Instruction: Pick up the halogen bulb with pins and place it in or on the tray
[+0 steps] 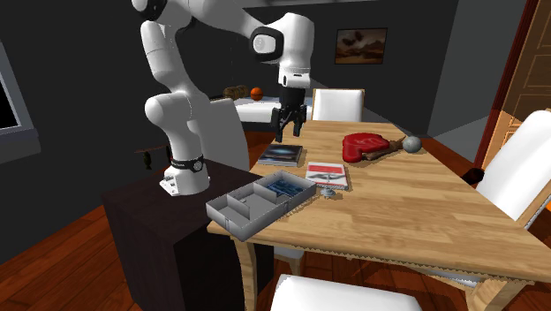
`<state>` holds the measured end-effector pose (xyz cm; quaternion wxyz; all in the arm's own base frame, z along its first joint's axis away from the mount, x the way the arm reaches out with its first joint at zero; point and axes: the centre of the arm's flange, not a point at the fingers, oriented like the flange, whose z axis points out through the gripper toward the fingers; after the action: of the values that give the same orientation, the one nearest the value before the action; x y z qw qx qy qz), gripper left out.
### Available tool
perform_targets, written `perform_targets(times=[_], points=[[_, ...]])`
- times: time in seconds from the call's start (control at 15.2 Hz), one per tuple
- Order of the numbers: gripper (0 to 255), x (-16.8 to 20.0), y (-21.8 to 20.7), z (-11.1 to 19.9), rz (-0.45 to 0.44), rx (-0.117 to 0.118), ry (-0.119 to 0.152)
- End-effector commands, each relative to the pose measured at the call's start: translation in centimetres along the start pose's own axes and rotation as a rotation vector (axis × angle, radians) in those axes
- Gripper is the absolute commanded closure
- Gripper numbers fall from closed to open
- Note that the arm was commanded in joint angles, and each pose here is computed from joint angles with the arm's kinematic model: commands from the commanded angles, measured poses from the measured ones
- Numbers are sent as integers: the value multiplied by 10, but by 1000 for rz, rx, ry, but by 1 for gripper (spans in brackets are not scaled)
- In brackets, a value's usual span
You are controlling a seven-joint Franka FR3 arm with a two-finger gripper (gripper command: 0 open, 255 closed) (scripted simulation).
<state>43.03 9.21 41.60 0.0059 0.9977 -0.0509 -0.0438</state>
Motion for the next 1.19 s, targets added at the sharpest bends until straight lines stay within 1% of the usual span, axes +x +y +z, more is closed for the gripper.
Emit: perform_targets(times=[0.0,1.12], points=[[0,15,-16,19,2,8,-7],[0,126,-135,174,19,65,-71]])
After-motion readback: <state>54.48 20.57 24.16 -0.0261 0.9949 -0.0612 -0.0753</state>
